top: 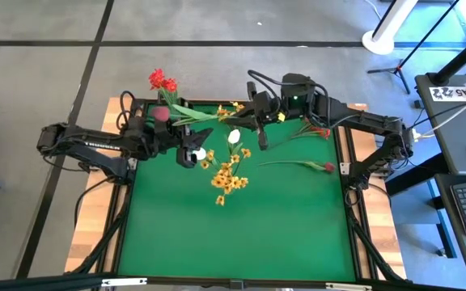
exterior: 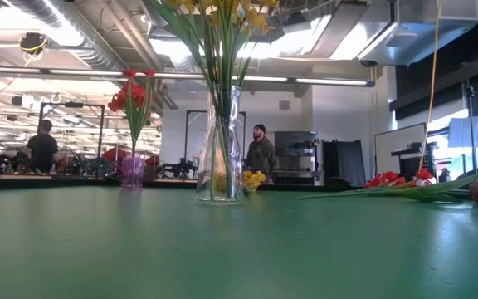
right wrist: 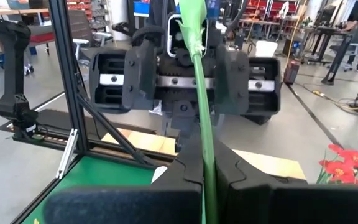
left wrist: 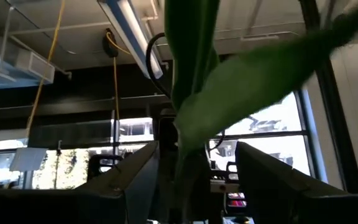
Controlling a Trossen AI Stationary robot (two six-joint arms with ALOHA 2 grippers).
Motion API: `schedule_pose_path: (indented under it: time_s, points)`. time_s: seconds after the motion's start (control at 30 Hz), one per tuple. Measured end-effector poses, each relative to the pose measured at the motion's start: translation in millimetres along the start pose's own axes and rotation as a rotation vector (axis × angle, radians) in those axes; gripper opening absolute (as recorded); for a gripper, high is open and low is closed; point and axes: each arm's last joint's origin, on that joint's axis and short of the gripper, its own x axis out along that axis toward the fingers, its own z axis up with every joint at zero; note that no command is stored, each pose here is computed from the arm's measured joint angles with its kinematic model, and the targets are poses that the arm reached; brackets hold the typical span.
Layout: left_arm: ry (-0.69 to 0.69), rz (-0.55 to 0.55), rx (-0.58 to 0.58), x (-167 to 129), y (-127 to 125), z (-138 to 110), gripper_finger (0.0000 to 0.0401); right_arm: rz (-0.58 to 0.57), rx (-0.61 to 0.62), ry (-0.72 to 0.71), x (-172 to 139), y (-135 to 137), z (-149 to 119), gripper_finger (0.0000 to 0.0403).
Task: Sort flowers into vase by color
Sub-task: Put the bottom red tulip into the pink vase
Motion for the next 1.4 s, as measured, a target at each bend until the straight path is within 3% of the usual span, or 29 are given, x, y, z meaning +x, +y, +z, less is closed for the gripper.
schedule_pose_path:
  time_s: [0.33,0.5,0.67,0.8,0.93,1.07,1.23,1.4]
  points:
    - [0.005,0.091,-0.001,-0.1,2.7,0.1,0.0191,0.032,0.019,0.018,8.8,-1.8,-7.9,0.0]
    - [0.018,0.127,-0.003,-0.3,2.4,-0.6,0.013,0.034,0.021,0.019,8.8,-1.7,-8.1,0.0]
    - [0.044,0.168,-0.009,-0.9,-0.3,-2.3,0.0029,0.033,0.027,0.032,8.8,-1.6,-9.5,0.0]
    - [0.059,0.183,0.001,-1.4,-3.3,-2.9,0.0009,0.022,0.049,0.043,8.6,-2.2,-10.5,0.0007]
    - [0.077,0.215,0.035,-2.1,-6.5,-2.4,0.0005,0.022,0.069,0.044,7.9,-1.7,-10.2,0.005]
    - [0.132,0.265,0.102,-5.3,-9.5,0.0,0.0003,-0.013,0.071,0.057,1.6,-0.2,-6.9,0.0126]
    - [0.239,0.394,0.212,-15.3,-11.8,12.1,0.0002,-0.171,0.05,0.085,-17.7,1.9,3.8,0.0216]
    - [0.367,0.548,0.319,-31.5,-11.9,30.2,0.0001,-0.284,0.036,0.092,-45.5,8.4,19.3,0.0264]
